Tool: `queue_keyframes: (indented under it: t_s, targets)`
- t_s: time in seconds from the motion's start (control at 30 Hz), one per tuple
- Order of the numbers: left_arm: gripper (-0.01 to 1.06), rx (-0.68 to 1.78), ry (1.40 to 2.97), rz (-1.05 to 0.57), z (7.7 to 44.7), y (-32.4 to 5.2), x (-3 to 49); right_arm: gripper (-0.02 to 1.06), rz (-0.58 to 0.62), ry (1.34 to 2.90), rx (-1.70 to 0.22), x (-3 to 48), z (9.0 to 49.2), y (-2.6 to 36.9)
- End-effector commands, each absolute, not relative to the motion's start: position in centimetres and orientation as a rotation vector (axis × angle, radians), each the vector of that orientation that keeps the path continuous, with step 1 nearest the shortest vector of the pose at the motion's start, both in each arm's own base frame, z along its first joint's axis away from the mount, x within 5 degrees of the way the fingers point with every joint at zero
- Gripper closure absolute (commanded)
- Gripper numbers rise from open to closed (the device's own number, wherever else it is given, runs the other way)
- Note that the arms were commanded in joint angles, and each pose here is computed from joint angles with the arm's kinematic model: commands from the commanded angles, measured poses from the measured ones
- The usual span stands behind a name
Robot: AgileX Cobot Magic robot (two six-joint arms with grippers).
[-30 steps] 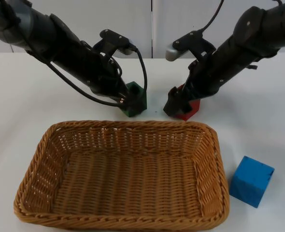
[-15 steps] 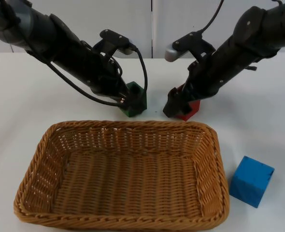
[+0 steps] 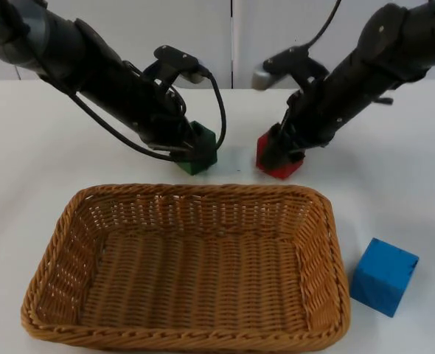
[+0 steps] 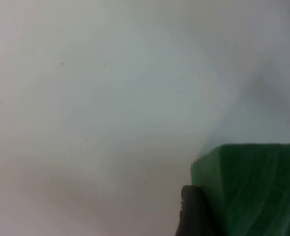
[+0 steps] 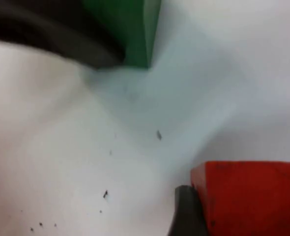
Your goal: Pick up one cube with each hand and place exactly two cubes into the same basket, leaving the remaining cube outside.
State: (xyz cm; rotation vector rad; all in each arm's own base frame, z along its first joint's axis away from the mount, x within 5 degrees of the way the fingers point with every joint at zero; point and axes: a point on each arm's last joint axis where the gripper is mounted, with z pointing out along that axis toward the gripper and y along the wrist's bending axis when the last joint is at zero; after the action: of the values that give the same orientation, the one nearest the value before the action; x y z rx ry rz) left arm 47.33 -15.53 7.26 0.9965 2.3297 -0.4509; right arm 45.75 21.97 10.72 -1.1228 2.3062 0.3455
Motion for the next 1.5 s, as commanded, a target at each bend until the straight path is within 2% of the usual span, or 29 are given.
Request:
queue_keyframes:
  t_s: [0.0,0.33,0.67,1.1,1.47]
  targets:
    - [1.05,0.983,2.300,-0.472,9.3,-16.0,47.3,1.05,0.344,2.254,-1.118,45.7,13.5,22.2]
    - [1.05,0.978,2.219,-0.510,17.7,-15.8,46.3,1.05,0.349,2.121,-1.097,44.0,23.0,21.7]
    - [1.05,0.985,2.167,-0.495,22.9,-15.5,45.0,1.05,0.352,2.023,-1.073,41.9,29.6,20.9]
    - [1.05,1.015,2.240,-0.594,23.9,-15.6,43.5,1.05,0.406,2.076,-1.125,40.3,30.8,20.6]
    - [1.05,1.013,2.281,-0.555,25.2,-15.0,42.4,1.05,0.364,2.125,-1.135,39.5,31.7,19.9]
